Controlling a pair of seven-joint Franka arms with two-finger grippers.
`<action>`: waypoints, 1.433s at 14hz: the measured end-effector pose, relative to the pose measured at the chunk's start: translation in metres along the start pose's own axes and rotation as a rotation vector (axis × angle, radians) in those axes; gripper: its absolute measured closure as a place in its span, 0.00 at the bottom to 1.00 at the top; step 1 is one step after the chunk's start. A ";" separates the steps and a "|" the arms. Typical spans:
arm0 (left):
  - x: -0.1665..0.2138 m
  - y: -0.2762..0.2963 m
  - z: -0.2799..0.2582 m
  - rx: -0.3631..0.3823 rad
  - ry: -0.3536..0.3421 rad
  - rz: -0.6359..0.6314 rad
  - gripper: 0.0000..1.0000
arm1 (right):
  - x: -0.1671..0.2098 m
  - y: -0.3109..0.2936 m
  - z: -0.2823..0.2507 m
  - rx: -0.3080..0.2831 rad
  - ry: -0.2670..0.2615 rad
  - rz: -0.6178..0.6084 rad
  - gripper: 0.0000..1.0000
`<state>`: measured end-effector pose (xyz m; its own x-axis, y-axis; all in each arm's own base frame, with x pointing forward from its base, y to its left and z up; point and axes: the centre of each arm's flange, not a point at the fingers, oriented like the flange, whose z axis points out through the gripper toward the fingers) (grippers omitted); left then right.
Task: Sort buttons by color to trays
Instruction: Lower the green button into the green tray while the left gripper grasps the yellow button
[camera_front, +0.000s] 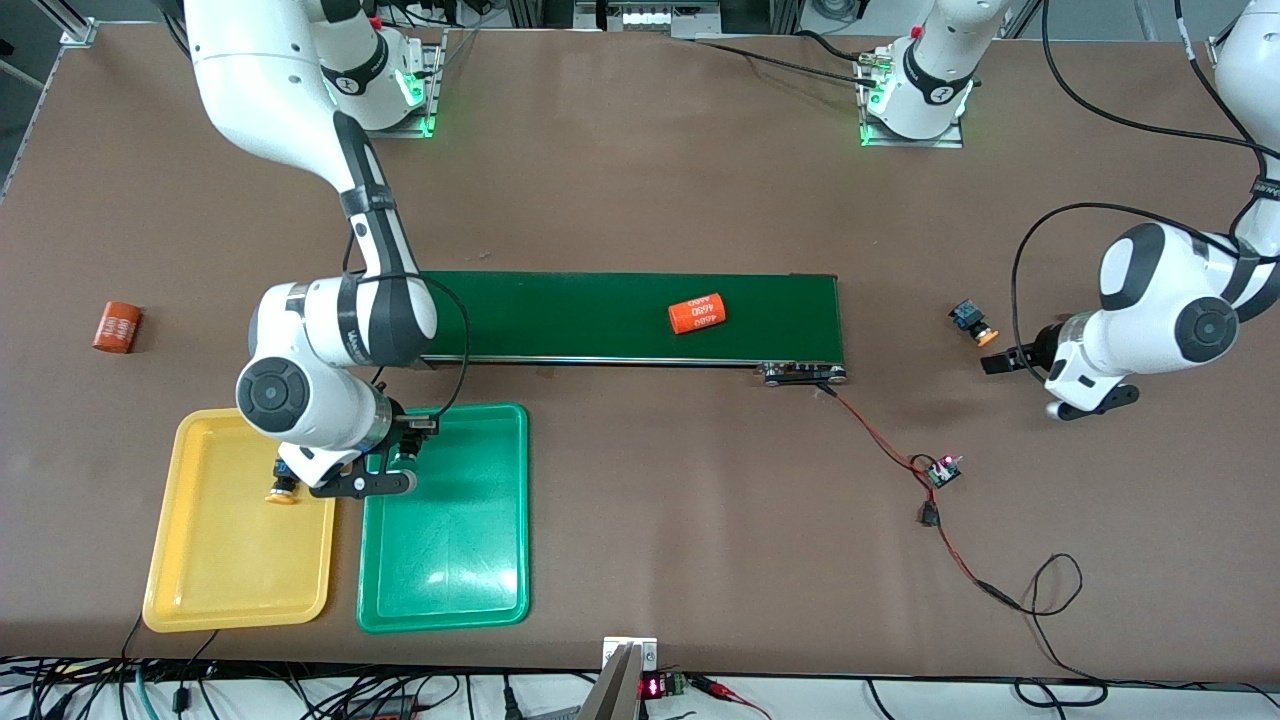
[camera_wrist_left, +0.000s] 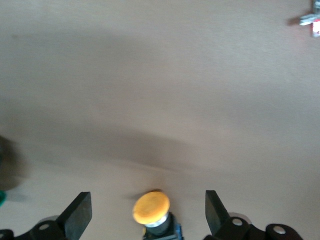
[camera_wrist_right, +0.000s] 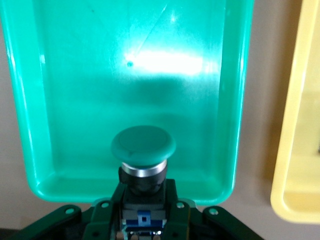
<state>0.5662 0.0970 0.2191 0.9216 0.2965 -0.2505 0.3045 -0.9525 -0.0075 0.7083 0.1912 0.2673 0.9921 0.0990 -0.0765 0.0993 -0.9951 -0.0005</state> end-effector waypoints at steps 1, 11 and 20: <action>-0.001 -0.001 -0.002 0.005 -0.004 -0.016 0.00 | 0.006 -0.001 0.008 -0.005 0.002 -0.018 0.67; -0.053 0.004 0.049 0.014 -0.061 -0.100 0.00 | 0.038 0.015 0.077 -0.028 0.040 -0.149 0.59; -0.070 0.002 0.074 -0.027 -0.064 -0.123 0.52 | 0.028 0.038 -0.015 0.077 -0.040 -0.059 0.00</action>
<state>0.4839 0.0694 0.1647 0.8597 0.4056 -0.3106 0.4218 -0.9065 -0.0162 0.7409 0.1562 0.2799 0.9808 0.1583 -0.1138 0.1495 -0.9853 -0.0823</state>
